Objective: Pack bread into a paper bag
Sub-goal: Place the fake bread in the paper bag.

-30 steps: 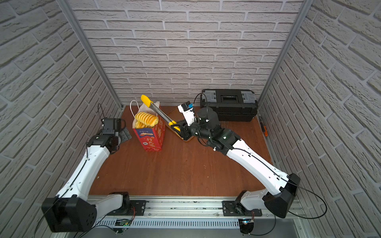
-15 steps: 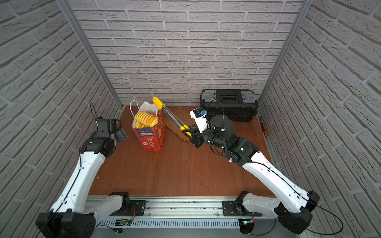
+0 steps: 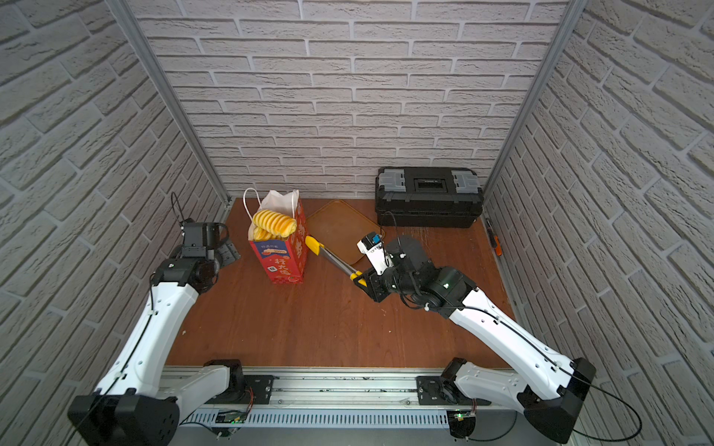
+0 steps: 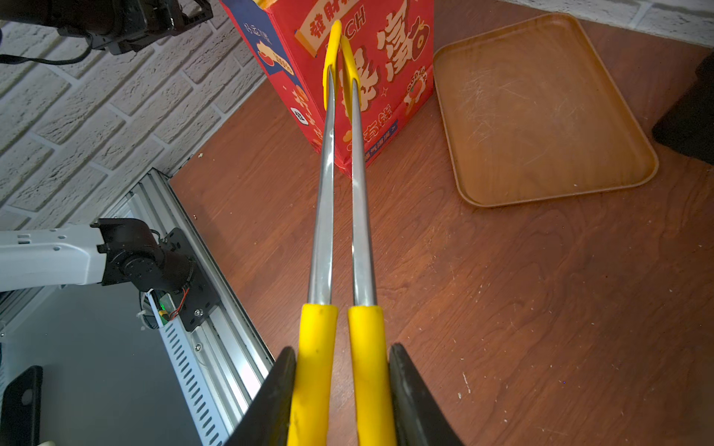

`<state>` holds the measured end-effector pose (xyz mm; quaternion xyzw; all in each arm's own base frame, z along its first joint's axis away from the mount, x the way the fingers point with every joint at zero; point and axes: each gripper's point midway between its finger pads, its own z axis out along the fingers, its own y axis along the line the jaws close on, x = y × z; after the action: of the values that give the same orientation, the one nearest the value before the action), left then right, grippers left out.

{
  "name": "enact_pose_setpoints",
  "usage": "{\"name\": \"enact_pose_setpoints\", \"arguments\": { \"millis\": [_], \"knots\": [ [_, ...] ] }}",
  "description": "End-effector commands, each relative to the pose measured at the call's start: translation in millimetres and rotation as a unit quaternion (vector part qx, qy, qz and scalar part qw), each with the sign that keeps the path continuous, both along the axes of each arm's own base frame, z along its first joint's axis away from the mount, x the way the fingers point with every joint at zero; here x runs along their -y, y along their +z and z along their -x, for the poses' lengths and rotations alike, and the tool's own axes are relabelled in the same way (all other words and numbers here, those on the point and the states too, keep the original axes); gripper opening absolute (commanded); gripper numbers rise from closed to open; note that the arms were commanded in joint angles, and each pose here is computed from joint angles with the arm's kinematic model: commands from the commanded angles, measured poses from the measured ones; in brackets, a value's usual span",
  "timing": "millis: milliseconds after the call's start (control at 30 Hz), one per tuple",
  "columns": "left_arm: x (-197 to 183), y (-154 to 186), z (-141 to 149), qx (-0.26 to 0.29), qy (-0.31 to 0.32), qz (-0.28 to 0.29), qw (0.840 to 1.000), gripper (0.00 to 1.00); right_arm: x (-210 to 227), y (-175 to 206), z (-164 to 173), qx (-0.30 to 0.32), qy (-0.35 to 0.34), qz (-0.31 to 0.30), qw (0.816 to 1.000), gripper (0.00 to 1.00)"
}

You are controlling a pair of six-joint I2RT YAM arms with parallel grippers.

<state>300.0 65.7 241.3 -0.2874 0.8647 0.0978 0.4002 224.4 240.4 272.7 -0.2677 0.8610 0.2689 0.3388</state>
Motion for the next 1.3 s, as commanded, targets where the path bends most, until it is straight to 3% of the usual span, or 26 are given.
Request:
{"name": "enact_pose_setpoints", "arguments": {
  "millis": [0, 433, 800, 1267],
  "knots": [
    [1.4, 2.3, -2.0, 0.009, 0.001, 0.003, 1.0, 0.86, -17.3, 37.5, -0.6, 0.035, 0.024, -0.061, 0.997, 0.03],
    [1.4, -5.1, -4.2, 0.0, 0.002, 0.003, 1.0, 0.87, -29.2, 74.5, 4.2, 0.072, 0.058, -0.101, 0.991, 0.03],
    [1.2, -8.5, -6.4, -0.007, 0.001, 0.001, 1.0, 0.88, -47.6, 67.2, -21.6, 0.096, 0.07, -0.071, 0.99, 0.03],
    [2.6, -14.6, -11.0, -0.012, 0.0, 0.005, 1.0, 0.88, -39.0, 97.8, -17.4, 0.144, 0.064, -0.092, 0.983, 0.02]
  ]
}}
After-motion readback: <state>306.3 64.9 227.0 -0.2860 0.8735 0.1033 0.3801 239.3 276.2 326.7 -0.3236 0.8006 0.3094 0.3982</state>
